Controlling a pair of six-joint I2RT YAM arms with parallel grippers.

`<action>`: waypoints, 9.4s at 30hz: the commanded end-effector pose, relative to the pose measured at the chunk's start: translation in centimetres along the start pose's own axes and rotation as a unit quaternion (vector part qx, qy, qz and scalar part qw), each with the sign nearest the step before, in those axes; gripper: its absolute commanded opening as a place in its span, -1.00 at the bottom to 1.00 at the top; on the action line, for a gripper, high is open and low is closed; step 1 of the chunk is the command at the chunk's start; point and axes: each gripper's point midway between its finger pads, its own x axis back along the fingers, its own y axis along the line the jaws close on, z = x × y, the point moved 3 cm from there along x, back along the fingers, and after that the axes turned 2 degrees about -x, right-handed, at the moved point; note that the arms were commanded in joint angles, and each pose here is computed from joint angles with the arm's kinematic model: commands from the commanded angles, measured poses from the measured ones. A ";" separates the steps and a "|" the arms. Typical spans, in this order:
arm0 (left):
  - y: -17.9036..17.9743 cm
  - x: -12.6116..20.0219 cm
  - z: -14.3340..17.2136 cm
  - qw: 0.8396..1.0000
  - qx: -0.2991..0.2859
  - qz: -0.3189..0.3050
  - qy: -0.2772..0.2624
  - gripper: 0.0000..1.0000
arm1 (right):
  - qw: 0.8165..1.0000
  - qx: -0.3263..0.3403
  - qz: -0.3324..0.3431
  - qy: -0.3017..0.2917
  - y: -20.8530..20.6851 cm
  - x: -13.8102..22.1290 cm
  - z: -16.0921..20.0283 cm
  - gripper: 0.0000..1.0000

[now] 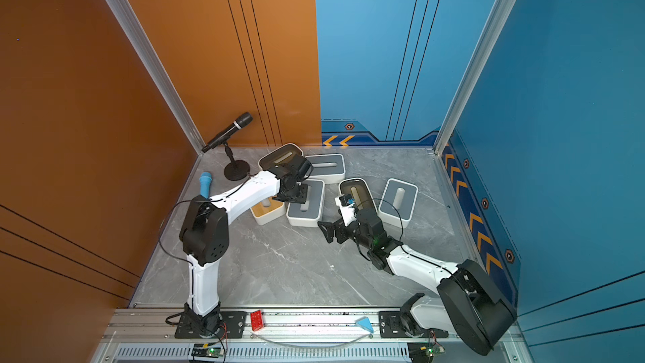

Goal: Stack the tissue boxes
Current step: Pick up the tissue box from the center of the board, then place the tissue box at the center of the board.

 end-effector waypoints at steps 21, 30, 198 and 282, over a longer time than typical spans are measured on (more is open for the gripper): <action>4.6 7.6 2.7 0.997 -0.037 0.049 -0.049 -0.25 | 0.995 0.051 -0.083 -0.025 4.2 4.5 -0.9 0.99; 5.1 8.9 2.2 0.991 -0.099 0.046 -0.071 -0.26 | 0.996 0.034 -0.079 0.002 4.2 5.0 0.2 0.99; -10.9 6.3 21.2 0.742 -0.641 0.196 0.008 -0.26 | 0.966 -0.165 -0.066 0.187 7.3 16.3 8.8 0.99; -10.1 3.1 18.8 0.748 -0.644 0.161 0.010 -0.14 | 0.965 -0.161 -0.079 0.191 7.6 16.2 9.0 0.99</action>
